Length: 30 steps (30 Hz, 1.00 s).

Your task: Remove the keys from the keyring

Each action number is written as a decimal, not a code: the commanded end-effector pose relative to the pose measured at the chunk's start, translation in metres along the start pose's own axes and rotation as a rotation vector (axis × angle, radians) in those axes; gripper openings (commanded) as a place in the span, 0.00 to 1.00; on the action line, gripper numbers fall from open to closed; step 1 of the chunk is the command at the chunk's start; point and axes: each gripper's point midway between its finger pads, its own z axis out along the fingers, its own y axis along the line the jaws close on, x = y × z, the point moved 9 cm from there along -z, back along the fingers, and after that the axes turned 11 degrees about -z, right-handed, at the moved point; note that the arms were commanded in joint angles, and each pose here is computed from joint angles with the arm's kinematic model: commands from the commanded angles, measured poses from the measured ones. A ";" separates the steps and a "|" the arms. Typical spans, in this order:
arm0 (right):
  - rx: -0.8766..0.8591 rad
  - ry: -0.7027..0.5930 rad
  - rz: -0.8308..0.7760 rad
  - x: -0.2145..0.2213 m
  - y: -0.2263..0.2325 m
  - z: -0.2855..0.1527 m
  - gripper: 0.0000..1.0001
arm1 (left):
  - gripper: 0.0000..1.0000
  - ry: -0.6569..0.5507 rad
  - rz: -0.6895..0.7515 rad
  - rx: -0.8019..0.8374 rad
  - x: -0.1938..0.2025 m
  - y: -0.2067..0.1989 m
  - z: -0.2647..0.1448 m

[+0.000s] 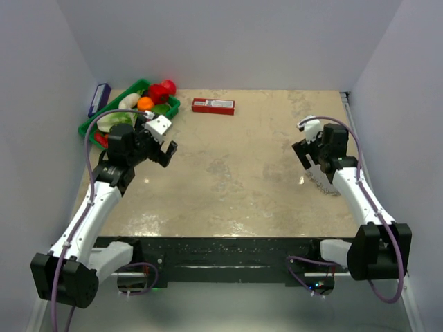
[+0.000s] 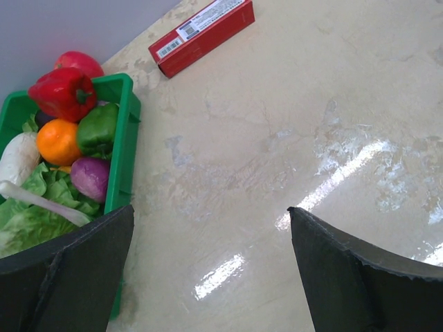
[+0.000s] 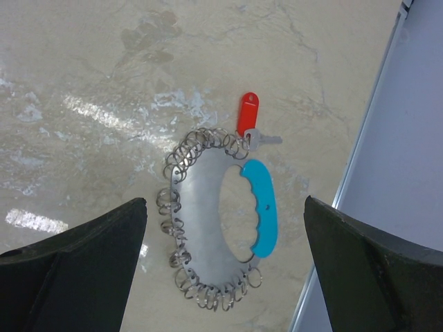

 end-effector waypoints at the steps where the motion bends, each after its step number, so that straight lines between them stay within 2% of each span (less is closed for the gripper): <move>1: 0.026 -0.063 0.033 -0.019 -0.015 0.000 0.99 | 1.00 -0.050 0.026 -0.030 -0.011 -0.002 0.012; 14: -0.018 0.005 0.020 -0.018 -0.016 0.031 0.99 | 1.00 -0.044 0.066 0.041 -0.011 -0.018 0.030; 30: -0.073 0.057 0.026 -0.008 -0.009 0.058 0.99 | 1.00 -0.044 0.081 0.039 -0.005 -0.021 0.019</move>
